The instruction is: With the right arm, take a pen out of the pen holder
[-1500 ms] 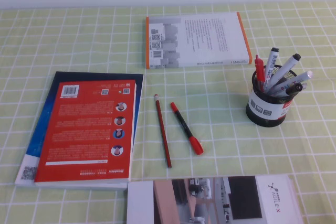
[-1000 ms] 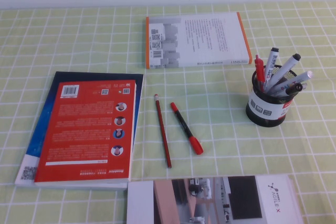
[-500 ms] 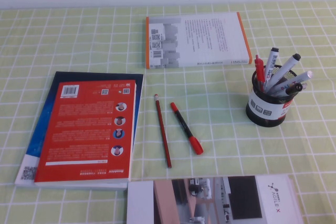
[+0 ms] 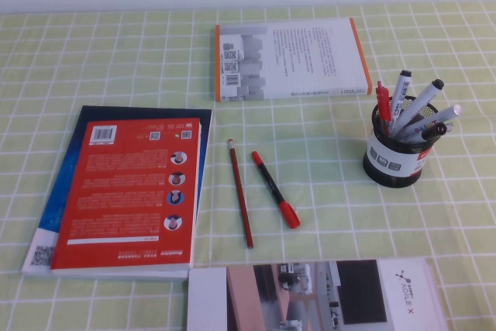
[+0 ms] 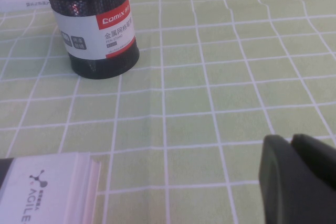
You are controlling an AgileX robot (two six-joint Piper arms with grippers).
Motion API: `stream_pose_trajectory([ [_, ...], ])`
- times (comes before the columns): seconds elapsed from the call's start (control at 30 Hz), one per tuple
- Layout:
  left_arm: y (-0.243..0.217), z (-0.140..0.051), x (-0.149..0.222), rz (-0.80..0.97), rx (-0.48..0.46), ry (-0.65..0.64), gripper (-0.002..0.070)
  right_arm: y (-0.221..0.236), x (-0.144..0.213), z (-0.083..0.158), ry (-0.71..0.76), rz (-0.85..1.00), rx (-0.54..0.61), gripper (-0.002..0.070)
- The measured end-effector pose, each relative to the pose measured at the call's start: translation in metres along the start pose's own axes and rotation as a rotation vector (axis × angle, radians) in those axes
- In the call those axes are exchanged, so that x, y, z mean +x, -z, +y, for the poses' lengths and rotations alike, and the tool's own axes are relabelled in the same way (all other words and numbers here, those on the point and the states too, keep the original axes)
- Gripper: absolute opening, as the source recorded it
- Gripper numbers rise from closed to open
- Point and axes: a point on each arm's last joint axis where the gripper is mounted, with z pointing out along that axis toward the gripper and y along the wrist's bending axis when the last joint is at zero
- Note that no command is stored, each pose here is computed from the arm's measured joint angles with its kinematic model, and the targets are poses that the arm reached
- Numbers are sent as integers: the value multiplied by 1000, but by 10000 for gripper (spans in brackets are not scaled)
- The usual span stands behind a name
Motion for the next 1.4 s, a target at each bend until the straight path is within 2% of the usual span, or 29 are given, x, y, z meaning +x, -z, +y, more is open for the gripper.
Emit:
stream_pose_trajectory([
  [0.93, 0, 0, 0, 0, 0, 0, -5, 0, 0, 0, -11, -2, -4, -13],
  [1.4, 0, 0, 0, 0, 0, 0, -5, 3, -22, 8, -439, -218, -140, -13],
])
